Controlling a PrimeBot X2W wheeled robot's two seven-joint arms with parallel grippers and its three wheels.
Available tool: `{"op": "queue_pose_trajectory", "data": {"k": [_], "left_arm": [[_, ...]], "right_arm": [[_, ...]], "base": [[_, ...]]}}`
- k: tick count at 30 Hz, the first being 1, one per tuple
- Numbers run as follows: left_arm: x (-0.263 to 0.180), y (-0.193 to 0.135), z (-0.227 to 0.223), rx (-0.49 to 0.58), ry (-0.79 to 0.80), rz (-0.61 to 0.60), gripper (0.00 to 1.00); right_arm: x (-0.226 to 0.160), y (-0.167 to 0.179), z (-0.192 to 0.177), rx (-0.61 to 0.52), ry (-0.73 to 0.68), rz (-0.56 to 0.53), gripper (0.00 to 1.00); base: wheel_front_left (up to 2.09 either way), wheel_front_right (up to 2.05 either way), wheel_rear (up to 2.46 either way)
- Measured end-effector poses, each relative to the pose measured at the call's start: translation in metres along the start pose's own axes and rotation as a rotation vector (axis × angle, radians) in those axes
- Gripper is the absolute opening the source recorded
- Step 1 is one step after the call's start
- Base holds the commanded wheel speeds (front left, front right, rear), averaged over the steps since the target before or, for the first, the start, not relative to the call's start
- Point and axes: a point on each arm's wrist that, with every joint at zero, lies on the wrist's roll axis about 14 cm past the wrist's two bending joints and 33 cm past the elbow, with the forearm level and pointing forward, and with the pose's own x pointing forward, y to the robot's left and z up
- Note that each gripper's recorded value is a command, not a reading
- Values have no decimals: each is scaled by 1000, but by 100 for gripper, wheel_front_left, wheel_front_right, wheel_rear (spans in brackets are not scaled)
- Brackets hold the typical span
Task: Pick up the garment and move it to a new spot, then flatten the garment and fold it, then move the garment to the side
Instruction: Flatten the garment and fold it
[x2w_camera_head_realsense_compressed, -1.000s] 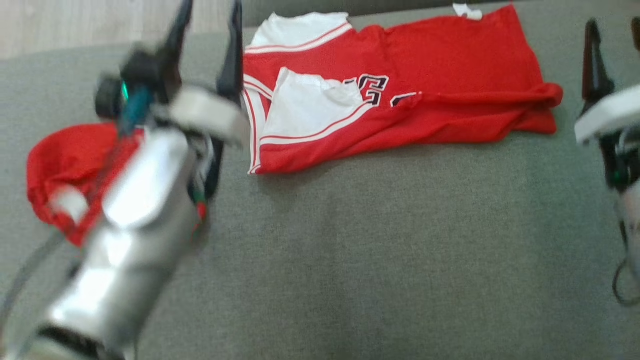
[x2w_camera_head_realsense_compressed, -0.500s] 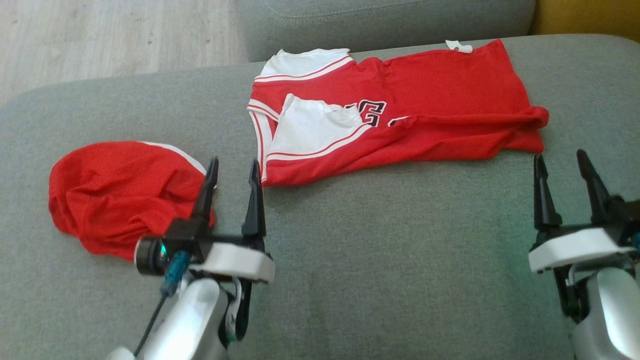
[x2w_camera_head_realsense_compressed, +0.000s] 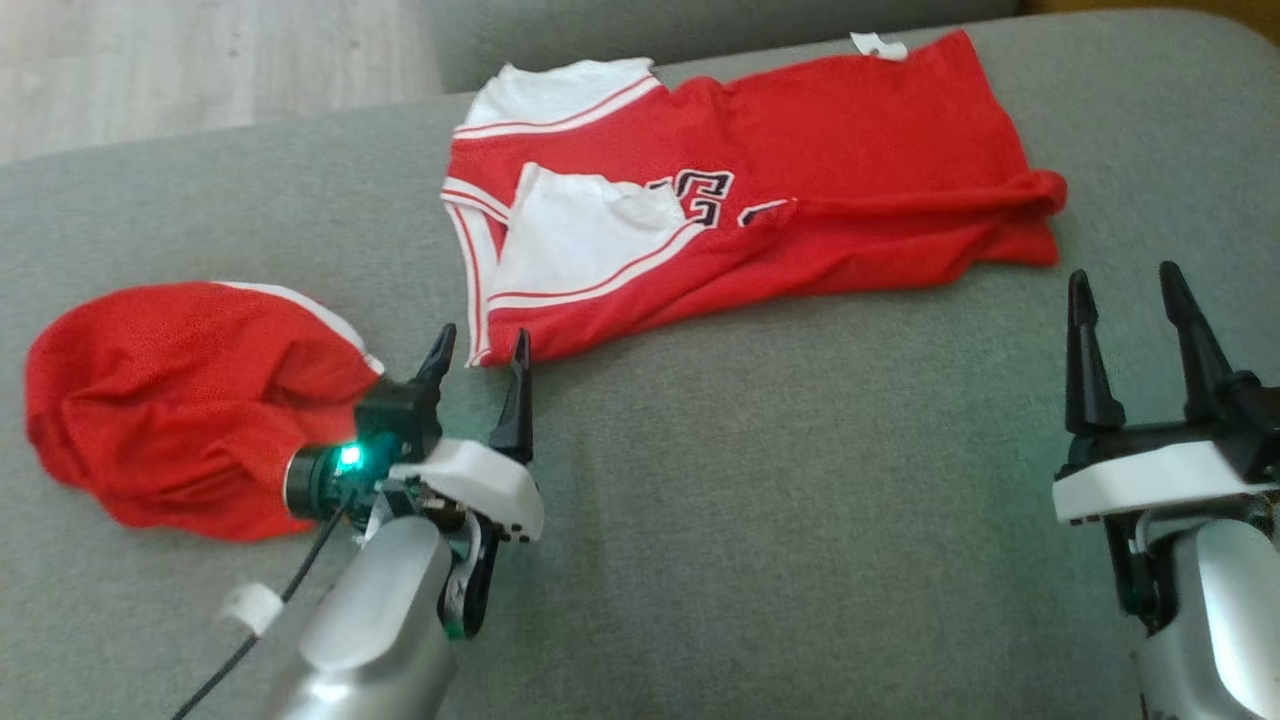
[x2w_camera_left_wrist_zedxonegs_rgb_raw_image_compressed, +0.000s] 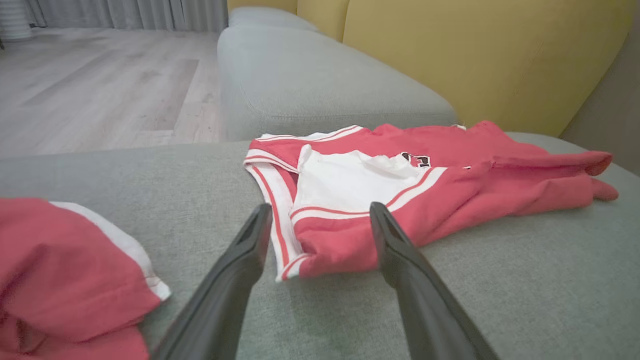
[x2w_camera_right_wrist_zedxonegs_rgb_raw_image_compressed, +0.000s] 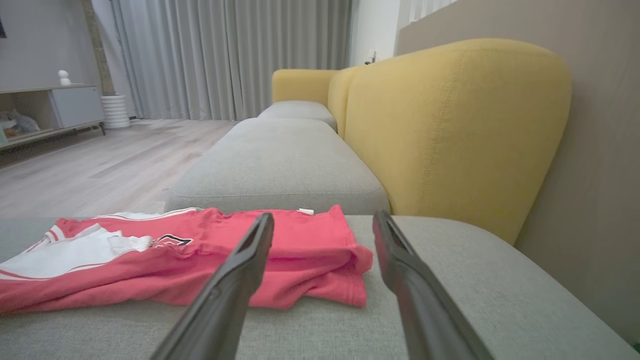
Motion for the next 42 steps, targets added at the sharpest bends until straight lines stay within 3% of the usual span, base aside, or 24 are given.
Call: {"op": "queue_pose_trajectory", "data": {"k": [10,16,17,18,25,31,39,42], "left_arm": [[20,23,-55,2,237,96,100],[30,22,-62,17,308,74,100],[31,20,-62,19,317,62,38],[31,19,-62,19,320,52,0],[30,14,-44,-29,216,38,0],[36,8,9,-75,-14,3,0],[40,-9,56,-74,-178,-84,0],[39,-11,54,-65,-180,-97,0]], "right_arm": [[2,-7,-6,-5,16,-22,100],[3,-11,-8,-4,22,-33,100],[3,-11,-8,-4,22,-33,100],[3,-11,-7,-3,20,-34,100],[16,-19,-16,-14,111,-52,100],[45,-30,-40,-37,334,-77,100],[67,-40,-102,-80,706,-88,100],[73,-39,-115,-79,762,-88,100]], "base": [[0,0,0],[0,0,0],[0,0,0],[0,0,0],[0,0,0],[0,0,0],[0,0,0],[0,0,0]]}}
